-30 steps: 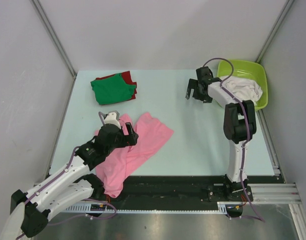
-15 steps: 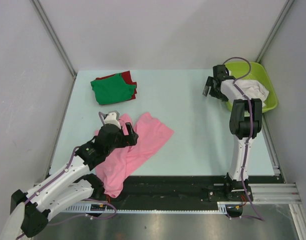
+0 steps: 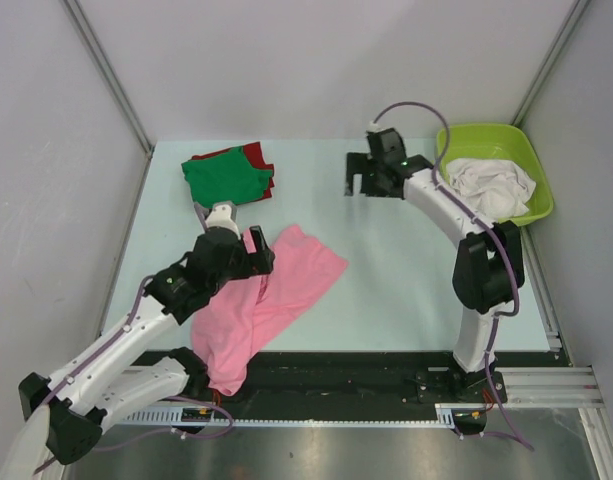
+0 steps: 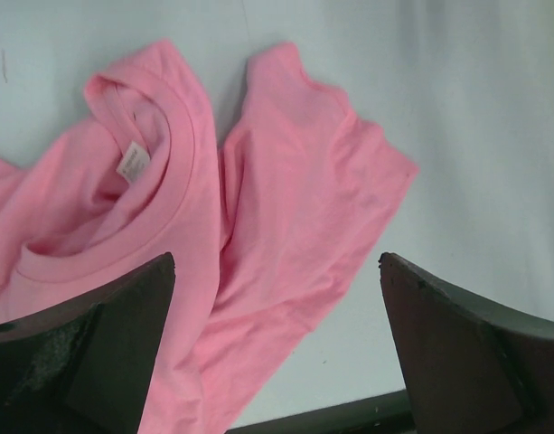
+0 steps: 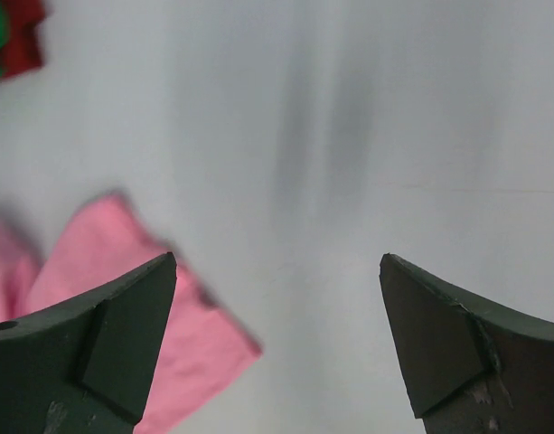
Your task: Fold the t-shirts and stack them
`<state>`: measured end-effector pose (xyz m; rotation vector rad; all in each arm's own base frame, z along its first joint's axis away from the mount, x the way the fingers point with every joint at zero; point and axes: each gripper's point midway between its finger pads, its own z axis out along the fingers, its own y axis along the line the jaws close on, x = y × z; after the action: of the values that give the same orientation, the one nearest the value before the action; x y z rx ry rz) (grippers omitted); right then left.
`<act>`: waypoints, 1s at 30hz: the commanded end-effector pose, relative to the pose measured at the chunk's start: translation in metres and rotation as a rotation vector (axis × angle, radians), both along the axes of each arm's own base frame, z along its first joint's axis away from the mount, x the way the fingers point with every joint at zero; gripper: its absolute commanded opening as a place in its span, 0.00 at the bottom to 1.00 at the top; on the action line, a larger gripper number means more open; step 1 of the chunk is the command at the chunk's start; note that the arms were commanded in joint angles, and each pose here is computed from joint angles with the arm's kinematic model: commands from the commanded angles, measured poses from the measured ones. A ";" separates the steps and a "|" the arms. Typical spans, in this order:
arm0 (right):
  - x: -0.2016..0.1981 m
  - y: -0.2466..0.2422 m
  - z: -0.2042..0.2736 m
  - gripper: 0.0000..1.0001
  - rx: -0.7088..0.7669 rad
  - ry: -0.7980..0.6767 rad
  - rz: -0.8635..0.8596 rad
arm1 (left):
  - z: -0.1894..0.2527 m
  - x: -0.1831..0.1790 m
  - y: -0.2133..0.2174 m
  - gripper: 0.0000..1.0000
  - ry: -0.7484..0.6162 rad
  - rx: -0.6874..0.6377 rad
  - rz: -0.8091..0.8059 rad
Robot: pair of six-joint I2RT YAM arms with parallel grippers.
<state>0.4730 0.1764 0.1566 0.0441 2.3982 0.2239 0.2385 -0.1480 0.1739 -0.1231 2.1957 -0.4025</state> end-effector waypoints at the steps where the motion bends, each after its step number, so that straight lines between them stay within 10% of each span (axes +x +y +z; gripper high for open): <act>1: -0.043 0.078 0.009 1.00 0.115 -0.013 0.238 | 0.036 0.023 0.025 1.00 -0.023 0.040 0.087; 20: -0.111 0.110 0.024 1.00 0.120 -0.072 0.369 | -0.058 0.120 0.052 0.63 0.211 0.029 0.172; 30: -0.132 0.101 0.031 1.00 0.150 -0.104 0.396 | -0.111 0.144 0.057 0.61 0.301 0.072 0.212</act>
<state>0.3415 0.2731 0.1758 -0.3360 2.3221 0.5430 0.3583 -0.0895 0.0554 -0.3948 2.5229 -0.1743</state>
